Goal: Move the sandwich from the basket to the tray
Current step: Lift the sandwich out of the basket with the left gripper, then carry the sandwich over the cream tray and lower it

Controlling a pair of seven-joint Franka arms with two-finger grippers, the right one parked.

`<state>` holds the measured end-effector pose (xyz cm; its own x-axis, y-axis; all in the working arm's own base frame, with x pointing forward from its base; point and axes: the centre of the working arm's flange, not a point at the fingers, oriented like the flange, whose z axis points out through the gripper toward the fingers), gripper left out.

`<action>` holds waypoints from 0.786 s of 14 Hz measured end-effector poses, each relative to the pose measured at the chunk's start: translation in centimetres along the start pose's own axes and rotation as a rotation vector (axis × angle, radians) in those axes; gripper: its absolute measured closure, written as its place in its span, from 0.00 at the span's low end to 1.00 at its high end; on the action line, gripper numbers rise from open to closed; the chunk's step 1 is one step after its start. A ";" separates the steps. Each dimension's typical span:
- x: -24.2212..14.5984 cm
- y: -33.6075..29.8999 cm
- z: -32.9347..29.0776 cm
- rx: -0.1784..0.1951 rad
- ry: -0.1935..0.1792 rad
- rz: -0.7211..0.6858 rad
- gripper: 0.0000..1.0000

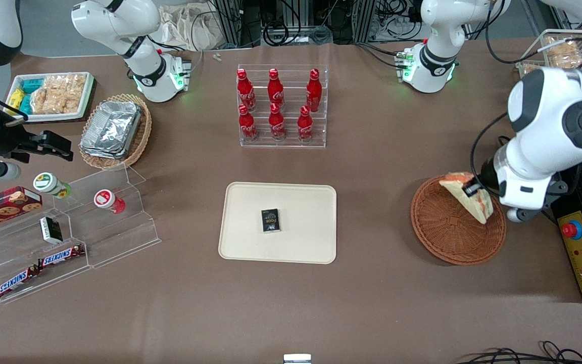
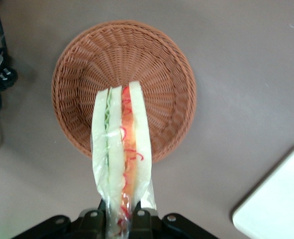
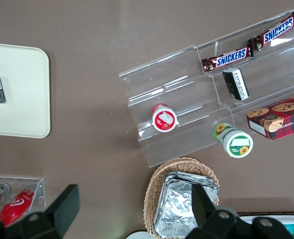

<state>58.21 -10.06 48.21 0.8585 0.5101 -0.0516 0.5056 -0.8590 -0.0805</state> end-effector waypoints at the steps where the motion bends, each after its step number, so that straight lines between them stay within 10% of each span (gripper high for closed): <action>1: -1.0 0.9 -1.1 0.005 -0.005 0.023 0.85; 8: -10.8 10.2 -3.9 -0.025 -0.027 0.338 0.85; 11: -14.6 16.0 -0.5 -0.100 -0.049 0.462 0.85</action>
<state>53.83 -31.31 48.19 0.9917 0.0727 -0.1062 0.0792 -0.9951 0.0584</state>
